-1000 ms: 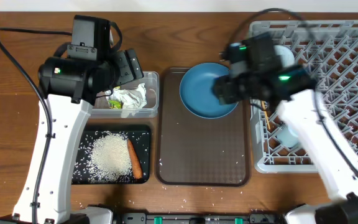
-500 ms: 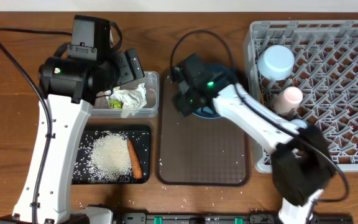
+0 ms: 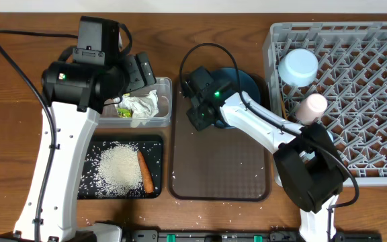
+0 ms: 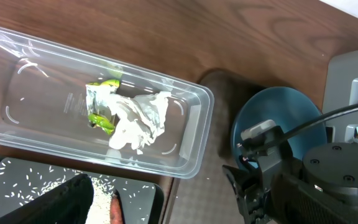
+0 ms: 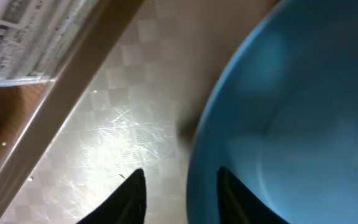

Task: Sort waste into correct bins and load items into the dishwasher rack
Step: 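Move the right gripper to the blue plate and grasp its rim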

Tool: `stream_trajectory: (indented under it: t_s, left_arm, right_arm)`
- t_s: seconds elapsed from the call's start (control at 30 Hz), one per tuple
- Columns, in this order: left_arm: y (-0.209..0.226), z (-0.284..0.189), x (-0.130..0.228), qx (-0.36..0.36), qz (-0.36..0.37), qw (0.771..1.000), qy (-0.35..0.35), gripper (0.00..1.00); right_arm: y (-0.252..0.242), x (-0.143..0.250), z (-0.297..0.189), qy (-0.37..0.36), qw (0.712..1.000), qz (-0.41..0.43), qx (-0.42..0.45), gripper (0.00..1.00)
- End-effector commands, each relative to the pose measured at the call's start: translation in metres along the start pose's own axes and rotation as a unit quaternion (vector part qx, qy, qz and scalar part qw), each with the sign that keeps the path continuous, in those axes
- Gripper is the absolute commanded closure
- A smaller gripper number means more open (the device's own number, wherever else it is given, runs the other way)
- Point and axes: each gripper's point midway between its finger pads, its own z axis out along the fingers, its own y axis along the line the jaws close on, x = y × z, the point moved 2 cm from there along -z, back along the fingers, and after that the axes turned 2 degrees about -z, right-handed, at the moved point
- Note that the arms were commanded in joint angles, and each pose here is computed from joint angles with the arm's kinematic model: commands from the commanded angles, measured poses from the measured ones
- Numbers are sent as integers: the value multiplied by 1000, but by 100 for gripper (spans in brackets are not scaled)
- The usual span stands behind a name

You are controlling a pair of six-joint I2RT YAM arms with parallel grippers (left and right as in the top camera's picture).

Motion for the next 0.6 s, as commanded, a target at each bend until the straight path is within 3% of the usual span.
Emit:
stream_trajectory:
  t_s: [0.0,0.27,0.57]
  left_arm:
    - [4,0,-2,-10,4,1000,-5,6]
    - [4,0,-2,-10,4,1000,-5,6]
    - [4,0,-2,-10,4,1000,-5,6]
  right_arm:
    - [-8,3,1,6,1000,-3,27,69]
    - [-12,4,1,7,999,-3,42,78]
    - [-13,8,4,10,999,-3,43,77]
